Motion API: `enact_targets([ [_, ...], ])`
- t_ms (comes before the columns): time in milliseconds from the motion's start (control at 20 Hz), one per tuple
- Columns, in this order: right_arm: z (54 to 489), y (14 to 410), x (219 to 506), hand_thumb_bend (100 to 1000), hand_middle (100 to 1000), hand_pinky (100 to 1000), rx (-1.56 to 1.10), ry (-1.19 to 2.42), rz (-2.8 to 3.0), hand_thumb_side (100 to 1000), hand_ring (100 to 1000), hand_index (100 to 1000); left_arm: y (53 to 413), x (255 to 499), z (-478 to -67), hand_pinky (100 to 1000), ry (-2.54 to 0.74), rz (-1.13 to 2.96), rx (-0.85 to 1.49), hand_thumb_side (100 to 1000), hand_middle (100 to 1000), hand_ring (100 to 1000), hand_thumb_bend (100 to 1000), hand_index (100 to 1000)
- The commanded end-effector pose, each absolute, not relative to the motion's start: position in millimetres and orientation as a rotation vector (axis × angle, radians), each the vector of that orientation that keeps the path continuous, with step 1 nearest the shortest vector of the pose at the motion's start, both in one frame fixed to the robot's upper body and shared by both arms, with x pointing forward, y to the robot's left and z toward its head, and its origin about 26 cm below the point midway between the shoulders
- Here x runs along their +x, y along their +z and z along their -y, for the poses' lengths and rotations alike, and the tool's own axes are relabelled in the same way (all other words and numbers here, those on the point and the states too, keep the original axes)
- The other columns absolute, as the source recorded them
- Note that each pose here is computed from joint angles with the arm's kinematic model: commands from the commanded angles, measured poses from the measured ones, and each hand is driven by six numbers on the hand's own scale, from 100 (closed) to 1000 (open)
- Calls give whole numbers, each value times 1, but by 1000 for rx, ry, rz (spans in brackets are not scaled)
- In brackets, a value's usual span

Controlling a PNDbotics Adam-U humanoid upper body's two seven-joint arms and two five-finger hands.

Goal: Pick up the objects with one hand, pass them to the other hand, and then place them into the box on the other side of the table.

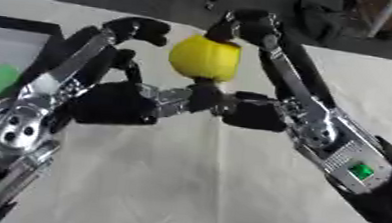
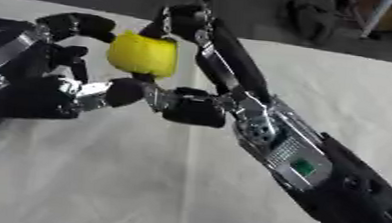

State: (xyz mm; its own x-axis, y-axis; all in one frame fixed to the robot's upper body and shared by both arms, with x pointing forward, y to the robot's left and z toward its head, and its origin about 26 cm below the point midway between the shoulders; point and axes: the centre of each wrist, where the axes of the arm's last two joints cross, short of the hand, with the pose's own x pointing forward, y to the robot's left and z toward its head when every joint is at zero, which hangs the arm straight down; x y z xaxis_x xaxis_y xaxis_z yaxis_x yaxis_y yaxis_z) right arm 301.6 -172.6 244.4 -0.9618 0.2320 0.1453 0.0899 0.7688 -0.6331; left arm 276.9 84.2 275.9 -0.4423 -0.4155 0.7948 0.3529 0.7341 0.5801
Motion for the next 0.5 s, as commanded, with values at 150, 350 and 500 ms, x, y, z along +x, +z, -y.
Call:
enact_targets([
  [150, 169, 252, 298, 100, 453, 675, -149, 985, 2791, 100, 589, 502, 286, 271, -80, 1000, -847, 1851, 24, 498, 786, 308, 849, 866],
  [350, 169, 253, 298, 100, 454, 676, -110, 984, 2784, 100, 589, 503, 288, 270, -77, 1000, -841, 1831, -41, 508, 783, 308, 845, 857],
  [500, 169, 254, 298, 100, 454, 677, -98, 987, 2784, 100, 590, 505, 288, 269, -76, 1000, -842, 1811, -67, 507, 781, 311, 841, 845],
])
